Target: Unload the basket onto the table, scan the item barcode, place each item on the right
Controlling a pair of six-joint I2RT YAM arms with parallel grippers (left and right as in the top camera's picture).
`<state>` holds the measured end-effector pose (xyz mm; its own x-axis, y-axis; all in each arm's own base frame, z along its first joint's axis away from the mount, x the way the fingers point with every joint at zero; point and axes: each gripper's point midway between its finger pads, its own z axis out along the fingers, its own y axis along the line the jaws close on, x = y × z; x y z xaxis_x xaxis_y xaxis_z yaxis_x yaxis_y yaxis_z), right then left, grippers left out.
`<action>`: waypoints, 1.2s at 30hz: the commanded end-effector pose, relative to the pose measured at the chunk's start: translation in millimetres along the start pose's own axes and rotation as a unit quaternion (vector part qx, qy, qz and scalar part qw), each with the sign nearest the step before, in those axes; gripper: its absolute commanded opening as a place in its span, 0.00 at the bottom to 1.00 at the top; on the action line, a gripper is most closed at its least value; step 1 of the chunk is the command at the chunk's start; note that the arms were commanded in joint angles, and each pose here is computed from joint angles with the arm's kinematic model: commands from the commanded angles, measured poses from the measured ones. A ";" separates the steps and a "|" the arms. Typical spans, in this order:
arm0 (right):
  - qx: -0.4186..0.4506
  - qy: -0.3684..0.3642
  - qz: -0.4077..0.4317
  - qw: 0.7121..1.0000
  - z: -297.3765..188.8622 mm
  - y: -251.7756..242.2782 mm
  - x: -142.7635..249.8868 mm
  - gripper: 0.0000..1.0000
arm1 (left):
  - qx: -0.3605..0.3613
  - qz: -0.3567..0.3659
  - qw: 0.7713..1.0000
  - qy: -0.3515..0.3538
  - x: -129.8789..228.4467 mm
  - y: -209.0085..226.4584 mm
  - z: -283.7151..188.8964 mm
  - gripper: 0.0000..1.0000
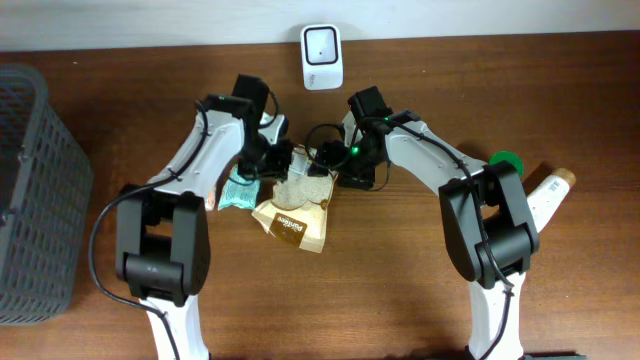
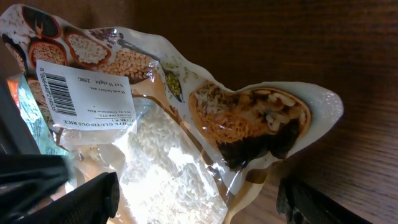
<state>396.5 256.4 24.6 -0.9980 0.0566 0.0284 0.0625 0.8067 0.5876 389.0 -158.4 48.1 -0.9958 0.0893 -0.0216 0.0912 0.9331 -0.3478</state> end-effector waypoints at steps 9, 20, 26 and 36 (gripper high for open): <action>-0.005 0.030 0.019 0.999 27.7 -7.8 17.7 0.81 | -0.086 -0.090 0.992 0.030 43.8 50.6 44.1 0.00; -0.047 0.042 -0.019 0.998 68.6 9.7 52.6 0.61 | -0.040 -0.104 0.993 0.034 42.4 43.8 42.6 0.00; -0.038 0.005 -0.046 0.998 78.3 18.1 44.8 0.44 | -0.002 -0.089 0.996 0.024 27.4 37.2 25.3 0.00; -0.073 0.044 -0.053 0.995 106.0 31.2 69.1 0.18 | 0.010 -0.082 0.996 0.017 21.2 31.4 20.8 0.00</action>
<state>359.6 353.6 8.2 -0.9943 -0.0656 -0.0844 -0.1068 0.6478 0.7543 367.9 -125.6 14.0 -0.9936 -0.0811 0.0782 -0.1025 0.9387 -0.3290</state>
